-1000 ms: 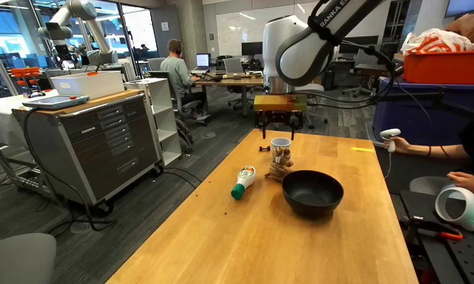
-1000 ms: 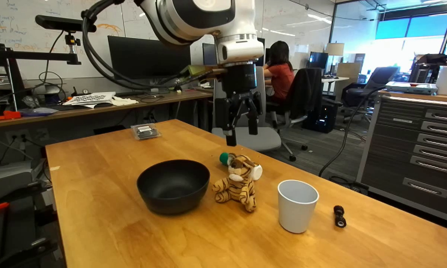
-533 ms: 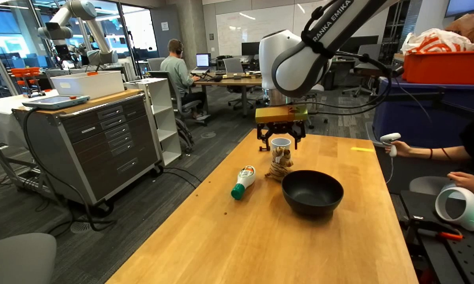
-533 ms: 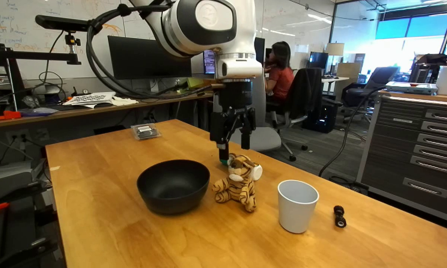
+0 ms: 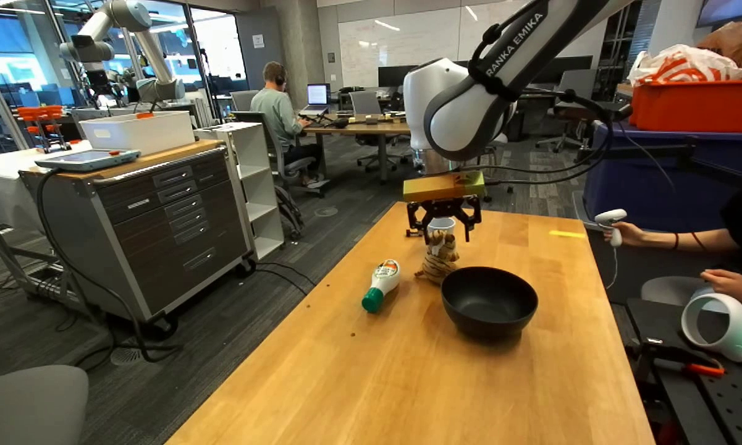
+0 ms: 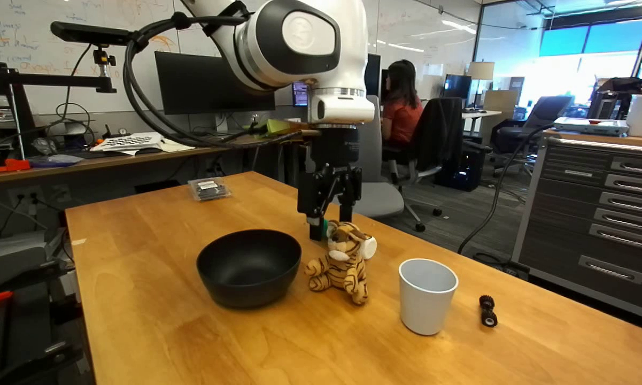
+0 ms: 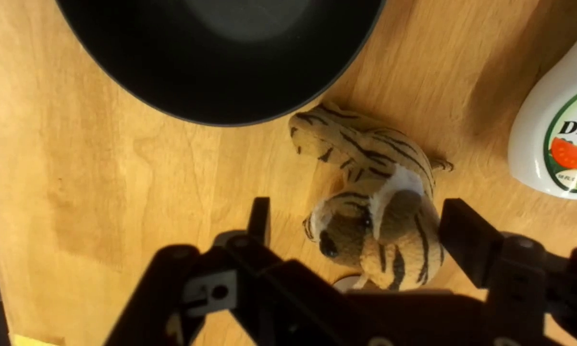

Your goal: Take the toy tiger from the table and place it in the black bowl

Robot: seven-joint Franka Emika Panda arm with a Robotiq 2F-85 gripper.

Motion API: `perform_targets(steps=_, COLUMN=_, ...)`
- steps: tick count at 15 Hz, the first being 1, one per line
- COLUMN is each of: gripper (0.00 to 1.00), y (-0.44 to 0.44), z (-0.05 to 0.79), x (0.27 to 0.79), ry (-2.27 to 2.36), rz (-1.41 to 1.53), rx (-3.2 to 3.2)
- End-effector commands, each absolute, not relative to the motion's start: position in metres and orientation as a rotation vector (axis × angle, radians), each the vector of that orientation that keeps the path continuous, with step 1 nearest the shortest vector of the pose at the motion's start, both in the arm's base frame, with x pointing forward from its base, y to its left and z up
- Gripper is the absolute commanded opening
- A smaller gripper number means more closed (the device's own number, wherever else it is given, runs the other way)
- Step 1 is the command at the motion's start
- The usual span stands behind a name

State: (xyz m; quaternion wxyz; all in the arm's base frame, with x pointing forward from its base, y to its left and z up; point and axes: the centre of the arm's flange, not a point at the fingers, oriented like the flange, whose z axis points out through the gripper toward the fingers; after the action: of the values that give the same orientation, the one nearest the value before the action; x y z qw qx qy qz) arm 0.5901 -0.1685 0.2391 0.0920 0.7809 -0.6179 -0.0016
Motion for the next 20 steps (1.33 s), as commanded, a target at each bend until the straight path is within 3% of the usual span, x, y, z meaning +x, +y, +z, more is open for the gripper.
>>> perform_targets(steps=1, gripper=0.58, y=-0.171, z=0.242, x=0.6, ry=-1.841, rz=-0.042, rx=2.292)
perform_targets(steps=8, gripper=0.05, y=-0.164, z=0.242, x=0.6, ry=-1.827, rz=-0.076, rx=2.268)
perform_targets(steps=11, gripper=0.0, y=-0.16, z=0.247, x=0.601, ry=-1.823, rz=-0.083, rx=2.268)
perform_targets(steps=20, gripper=0.01, y=-0.11, z=0.332, x=0.592, ry=-1.711, rz=0.047, rx=2.476)
